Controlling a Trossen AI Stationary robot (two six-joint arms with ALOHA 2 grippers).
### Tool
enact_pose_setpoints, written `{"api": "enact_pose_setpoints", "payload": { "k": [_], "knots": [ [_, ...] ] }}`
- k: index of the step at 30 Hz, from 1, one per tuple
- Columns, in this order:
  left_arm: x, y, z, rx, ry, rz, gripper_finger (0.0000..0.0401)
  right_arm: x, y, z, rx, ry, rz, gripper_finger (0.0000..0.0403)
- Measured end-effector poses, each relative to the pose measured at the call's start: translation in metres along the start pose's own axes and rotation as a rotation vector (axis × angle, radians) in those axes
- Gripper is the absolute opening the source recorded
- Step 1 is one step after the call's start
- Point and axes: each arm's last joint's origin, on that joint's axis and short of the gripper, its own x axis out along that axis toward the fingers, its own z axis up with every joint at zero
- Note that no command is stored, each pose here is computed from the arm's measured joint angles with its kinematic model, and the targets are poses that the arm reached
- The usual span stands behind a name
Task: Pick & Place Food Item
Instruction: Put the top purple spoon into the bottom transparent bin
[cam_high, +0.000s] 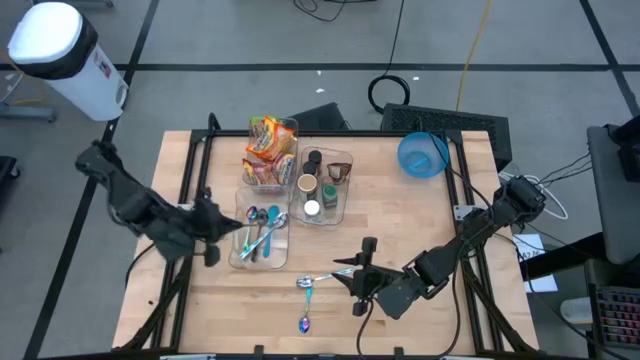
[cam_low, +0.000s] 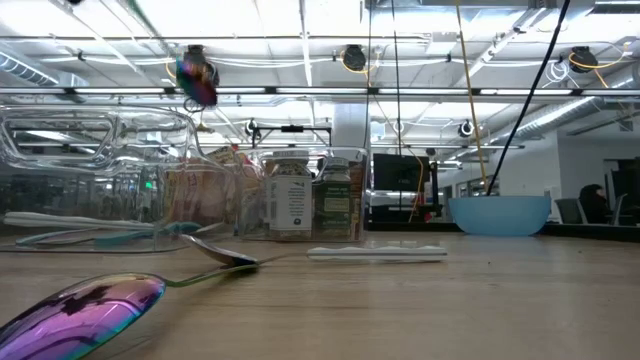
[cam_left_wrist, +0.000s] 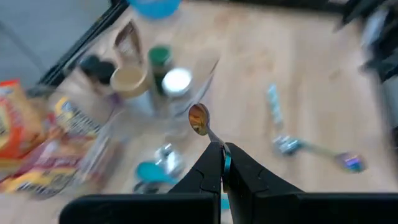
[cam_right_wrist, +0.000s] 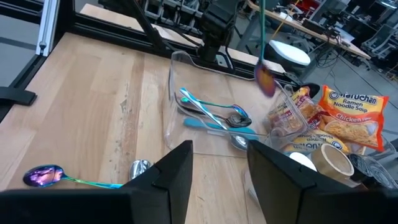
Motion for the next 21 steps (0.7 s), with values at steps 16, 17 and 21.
{"api": "enact_pose_setpoints", "payload": {
  "k": [16, 17, 21],
  "knots": [
    [0.101, -0.002, -0.053, 0.187, 0.304, 0.363, 0.0009, 0.000, 0.000, 0.000, 0.005, -0.004, 0.000, 0.0140],
    [0.106, -0.002, -0.053, 0.196, 0.314, 0.363, 0.0013, 0.000, 0.000, 0.000, 0.005, -0.004, 0.000, 0.0140],
    [0.126, -0.007, -0.051, 0.252, 0.349, 0.304, 0.0019, 0.000, 0.000, 0.000, 0.005, -0.004, 0.000, 0.0140]
  ]
}}
